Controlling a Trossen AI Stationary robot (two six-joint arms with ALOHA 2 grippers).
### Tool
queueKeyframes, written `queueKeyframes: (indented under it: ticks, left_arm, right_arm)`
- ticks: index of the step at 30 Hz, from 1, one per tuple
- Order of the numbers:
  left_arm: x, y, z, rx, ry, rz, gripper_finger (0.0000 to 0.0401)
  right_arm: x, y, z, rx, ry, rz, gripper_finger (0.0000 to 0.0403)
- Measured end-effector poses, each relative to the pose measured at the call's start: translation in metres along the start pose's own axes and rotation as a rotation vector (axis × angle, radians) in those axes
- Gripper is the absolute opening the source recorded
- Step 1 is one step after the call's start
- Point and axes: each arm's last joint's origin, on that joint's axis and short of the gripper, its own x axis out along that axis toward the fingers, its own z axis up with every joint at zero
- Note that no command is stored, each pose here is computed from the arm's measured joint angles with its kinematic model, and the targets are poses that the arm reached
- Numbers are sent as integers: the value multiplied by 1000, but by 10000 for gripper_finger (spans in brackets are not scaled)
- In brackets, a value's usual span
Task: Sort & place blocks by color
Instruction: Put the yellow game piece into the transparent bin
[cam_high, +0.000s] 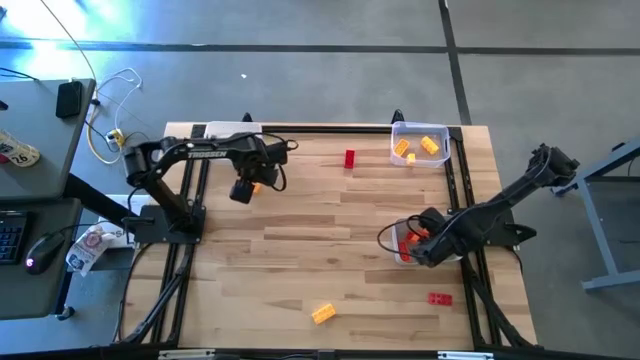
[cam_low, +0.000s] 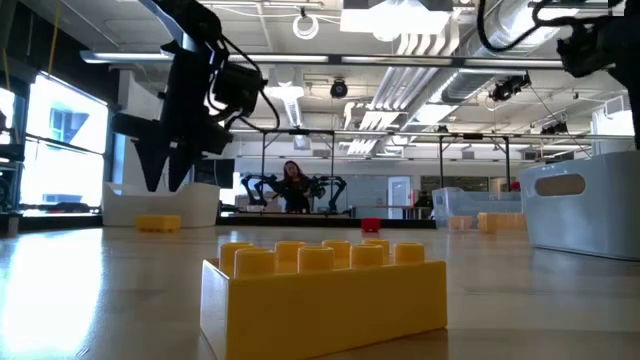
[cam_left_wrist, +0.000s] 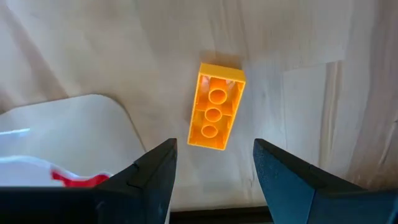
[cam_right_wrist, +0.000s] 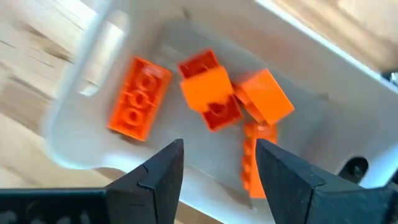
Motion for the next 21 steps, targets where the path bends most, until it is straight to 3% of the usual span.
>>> queueKeyframes:
  ticks: [7, 12, 21]
  left_arm:
    - [24, 3, 13, 18, 87, -51, 200]
    - [38, 8, 18, -5, 198, 31, 200]
    - [45, 8, 22, -9, 204, 7, 200]
  right_arm:
    - [-18, 8, 6, -32, -92, 62, 185]
    - [-23, 10, 8, -54, -134, 75, 185]
    - [-22, 9, 8, -67, -136, 68, 185]
